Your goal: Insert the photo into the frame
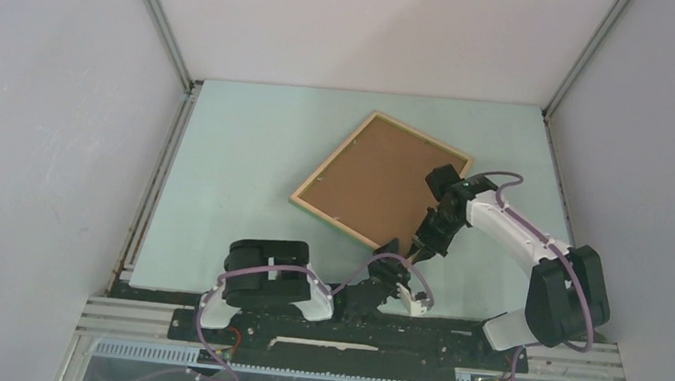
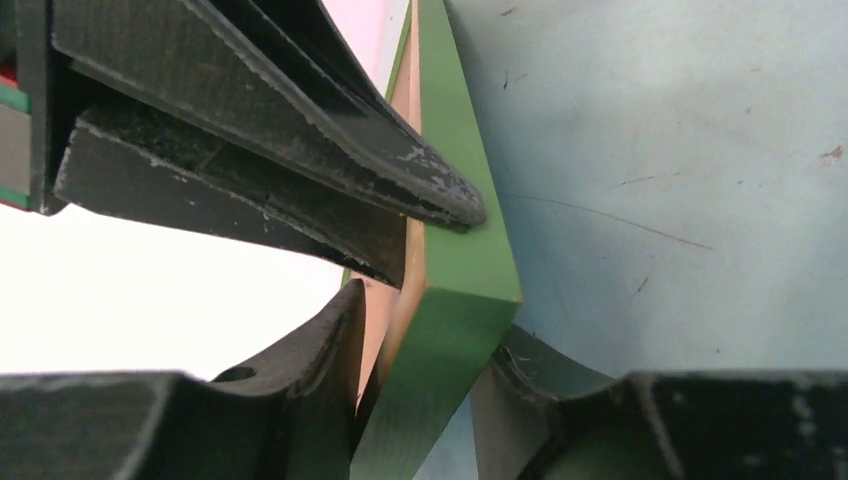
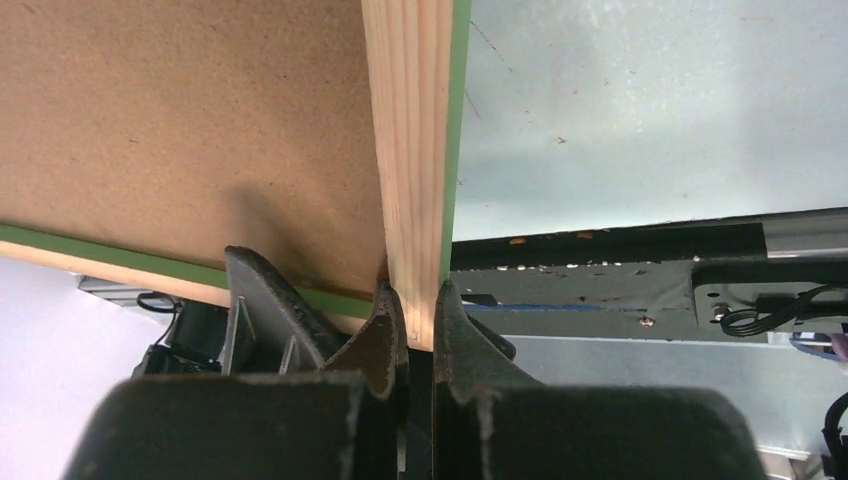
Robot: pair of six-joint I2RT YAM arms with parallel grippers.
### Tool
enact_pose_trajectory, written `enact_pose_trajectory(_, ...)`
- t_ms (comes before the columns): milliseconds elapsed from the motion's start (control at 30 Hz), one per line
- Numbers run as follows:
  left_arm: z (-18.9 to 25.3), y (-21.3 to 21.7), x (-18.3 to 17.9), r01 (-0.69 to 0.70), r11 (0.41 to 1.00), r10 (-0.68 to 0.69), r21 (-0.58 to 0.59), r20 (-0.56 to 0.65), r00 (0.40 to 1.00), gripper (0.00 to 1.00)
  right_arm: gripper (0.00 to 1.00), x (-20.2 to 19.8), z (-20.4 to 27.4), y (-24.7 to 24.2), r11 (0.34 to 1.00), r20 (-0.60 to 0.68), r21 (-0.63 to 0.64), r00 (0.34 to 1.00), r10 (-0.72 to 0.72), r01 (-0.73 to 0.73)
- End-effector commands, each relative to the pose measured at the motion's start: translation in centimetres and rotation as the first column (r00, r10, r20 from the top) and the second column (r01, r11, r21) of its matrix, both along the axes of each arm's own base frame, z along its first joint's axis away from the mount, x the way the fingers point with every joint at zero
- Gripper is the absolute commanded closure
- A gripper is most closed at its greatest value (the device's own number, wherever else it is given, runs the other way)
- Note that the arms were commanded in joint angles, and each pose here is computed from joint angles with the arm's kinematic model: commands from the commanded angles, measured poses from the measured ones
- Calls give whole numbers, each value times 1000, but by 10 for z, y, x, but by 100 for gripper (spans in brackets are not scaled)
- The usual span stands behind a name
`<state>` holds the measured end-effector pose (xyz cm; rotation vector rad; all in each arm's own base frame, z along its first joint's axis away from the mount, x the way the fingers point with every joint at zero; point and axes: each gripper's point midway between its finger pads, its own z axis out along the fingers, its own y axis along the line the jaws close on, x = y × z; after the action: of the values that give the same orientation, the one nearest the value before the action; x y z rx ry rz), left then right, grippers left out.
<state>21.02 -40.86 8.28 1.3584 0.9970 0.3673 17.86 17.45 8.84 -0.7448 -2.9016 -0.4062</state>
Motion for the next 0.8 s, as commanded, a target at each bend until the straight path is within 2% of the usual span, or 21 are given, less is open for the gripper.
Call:
enact_pose_trajectory(0,51,4,4,-27,985,31,-172,26,999,71,100,2,21,5,999,36,27,999,-36,35)
enact_pose_trajectory(67,54,9,3,-30,981,33,-189,14,999,93,100,4,26,6,999,65,52,998,-21,18)
enact_pose_trajectory(167,60,16,1,-30,974,31,-225,0,1000,100,100,9,40,6,995,119,103,993,-22,10)
enact_pose_trajectory(233,67,18,-1,-33,966,32,-257,-8,999,100,94,15,51,-2,994,175,111,984,-32,12)
enact_pose_trajectory(267,69,18,-4,-27,962,24,-270,-13,1000,100,86,17,58,-8,994,212,108,977,-35,12)
enact_pose_trajectory(433,88,23,-13,-8,937,-13,-349,-59,998,100,25,29,104,-38,993,439,111,898,-23,-30)
enact_pose_trajectory(500,97,24,-15,-5,920,-30,-391,-84,996,100,7,27,124,-52,995,509,87,861,-2,-49)
enact_pose_trajectory(533,105,25,-16,-4,906,-42,-422,-99,994,100,1,25,134,-61,997,538,57,843,8,-47)
enact_pose_trajectory(600,115,25,-20,-1,887,-70,-462,-135,988,100,0,21,154,-81,999,598,-26,800,39,-30)
enact_pose_trajectory(767,149,33,-31,-5,776,-195,-631,-248,949,100,0,4,192,-116,985,714,-164,695,86,46)
